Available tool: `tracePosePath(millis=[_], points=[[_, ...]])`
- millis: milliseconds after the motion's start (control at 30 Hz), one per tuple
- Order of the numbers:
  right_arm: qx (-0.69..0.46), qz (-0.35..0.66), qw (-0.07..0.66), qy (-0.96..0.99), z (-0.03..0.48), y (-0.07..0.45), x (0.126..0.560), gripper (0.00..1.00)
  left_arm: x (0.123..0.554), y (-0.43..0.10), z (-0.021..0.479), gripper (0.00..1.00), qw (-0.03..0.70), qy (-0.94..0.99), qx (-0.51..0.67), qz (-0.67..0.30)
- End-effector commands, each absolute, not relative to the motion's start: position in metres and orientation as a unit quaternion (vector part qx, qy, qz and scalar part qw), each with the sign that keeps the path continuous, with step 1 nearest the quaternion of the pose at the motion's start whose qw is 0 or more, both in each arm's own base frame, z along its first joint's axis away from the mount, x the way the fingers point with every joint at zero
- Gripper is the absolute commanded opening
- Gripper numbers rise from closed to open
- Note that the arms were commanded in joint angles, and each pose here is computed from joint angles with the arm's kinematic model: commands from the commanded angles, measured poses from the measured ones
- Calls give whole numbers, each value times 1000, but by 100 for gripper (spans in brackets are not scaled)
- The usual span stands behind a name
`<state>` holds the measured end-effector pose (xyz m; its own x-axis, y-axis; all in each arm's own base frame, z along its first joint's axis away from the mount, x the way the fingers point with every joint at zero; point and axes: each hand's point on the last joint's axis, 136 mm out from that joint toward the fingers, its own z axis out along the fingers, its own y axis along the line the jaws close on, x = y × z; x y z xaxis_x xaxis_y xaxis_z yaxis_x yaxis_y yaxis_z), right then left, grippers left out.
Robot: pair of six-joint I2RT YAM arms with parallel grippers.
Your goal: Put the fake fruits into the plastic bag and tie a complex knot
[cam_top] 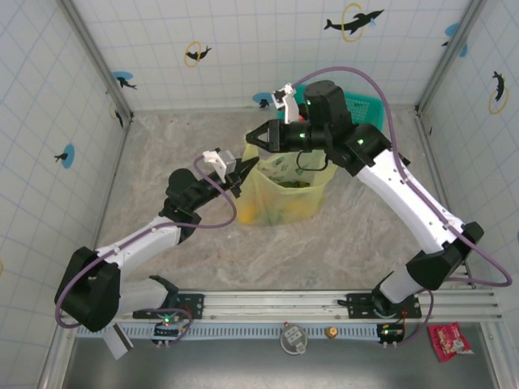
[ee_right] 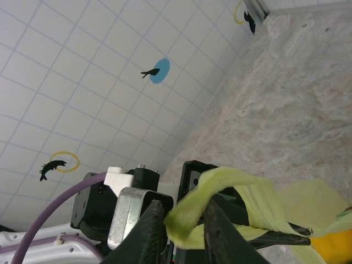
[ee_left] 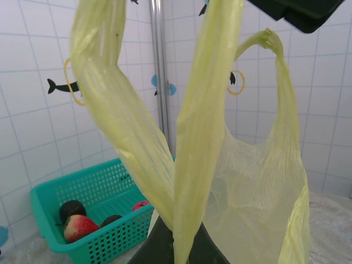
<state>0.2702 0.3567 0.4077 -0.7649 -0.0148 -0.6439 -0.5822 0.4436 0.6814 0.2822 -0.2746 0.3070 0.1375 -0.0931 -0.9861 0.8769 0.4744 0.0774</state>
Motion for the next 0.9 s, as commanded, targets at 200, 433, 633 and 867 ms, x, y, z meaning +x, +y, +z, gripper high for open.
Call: tracePosePath(millis=[200,433,633,867], points=[[-189,492,307,793,414,358,275,0,281,-275,307,0,666,543,372,-351],[-196,507,303,782,431,361,278,0,280,-269,300,16,666,558,359,-341],[-210,527,287,772,444,364,269,0,283,-263,296,50,665,573,346,-329],[-229,544,269,761,447,369,259,0,291,-267,309,51,678,560,346,-328]])
